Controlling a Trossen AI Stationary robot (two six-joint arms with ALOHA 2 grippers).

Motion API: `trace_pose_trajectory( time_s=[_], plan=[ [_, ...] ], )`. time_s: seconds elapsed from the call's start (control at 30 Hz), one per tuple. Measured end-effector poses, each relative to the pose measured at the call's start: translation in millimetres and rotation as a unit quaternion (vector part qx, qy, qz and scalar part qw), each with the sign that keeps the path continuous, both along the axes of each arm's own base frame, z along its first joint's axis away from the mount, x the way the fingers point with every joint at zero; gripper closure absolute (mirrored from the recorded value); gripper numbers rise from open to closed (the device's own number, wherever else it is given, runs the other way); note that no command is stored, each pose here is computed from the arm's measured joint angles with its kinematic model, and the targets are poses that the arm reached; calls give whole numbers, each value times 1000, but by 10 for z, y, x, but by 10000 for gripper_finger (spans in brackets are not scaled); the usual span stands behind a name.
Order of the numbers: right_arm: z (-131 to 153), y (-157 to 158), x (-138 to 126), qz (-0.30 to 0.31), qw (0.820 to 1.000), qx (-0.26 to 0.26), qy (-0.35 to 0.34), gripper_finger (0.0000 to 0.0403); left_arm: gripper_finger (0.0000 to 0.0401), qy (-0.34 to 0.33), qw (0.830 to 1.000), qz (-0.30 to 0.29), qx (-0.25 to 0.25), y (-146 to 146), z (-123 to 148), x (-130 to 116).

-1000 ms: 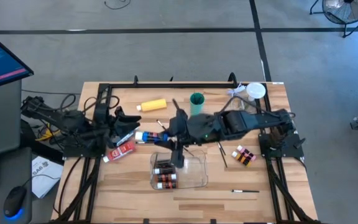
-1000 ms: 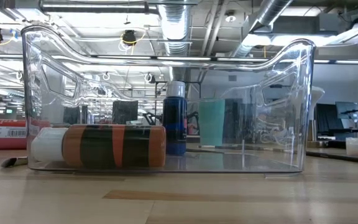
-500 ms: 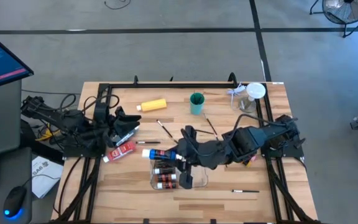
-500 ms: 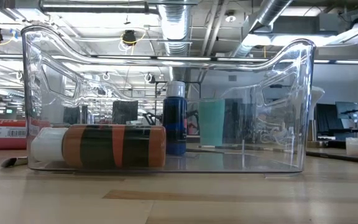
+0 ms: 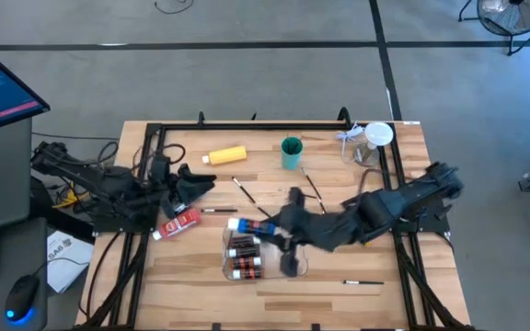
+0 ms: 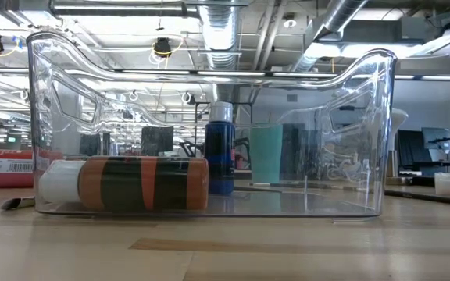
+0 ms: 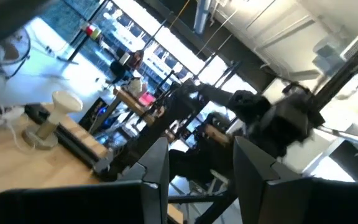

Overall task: Pick & Place Paint Supplies
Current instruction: Put the blue paint bottle into the transparent bin

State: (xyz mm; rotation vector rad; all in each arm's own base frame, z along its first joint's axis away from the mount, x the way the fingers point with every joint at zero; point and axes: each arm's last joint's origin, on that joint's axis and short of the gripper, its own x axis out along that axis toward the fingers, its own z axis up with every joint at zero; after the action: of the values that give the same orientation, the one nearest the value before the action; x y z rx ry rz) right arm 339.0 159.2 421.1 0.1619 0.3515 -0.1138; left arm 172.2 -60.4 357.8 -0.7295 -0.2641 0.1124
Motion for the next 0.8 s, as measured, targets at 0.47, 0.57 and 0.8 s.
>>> trace_pose_trajectory(
  time_s=[0.47,0.57,0.8],
  plan=[
    [-262,-512,-879,14,988,101,-120,295,345,145,986,-64,45,25,723,890],
    [-227,-573,-989,30,984,103,-144,295,354,247,962,-90,74,195,988,1000],
    [-291,-684,-1049,66,970,137,-189,295,323,167,964,-194,72,613,1634,940]
  ],
)
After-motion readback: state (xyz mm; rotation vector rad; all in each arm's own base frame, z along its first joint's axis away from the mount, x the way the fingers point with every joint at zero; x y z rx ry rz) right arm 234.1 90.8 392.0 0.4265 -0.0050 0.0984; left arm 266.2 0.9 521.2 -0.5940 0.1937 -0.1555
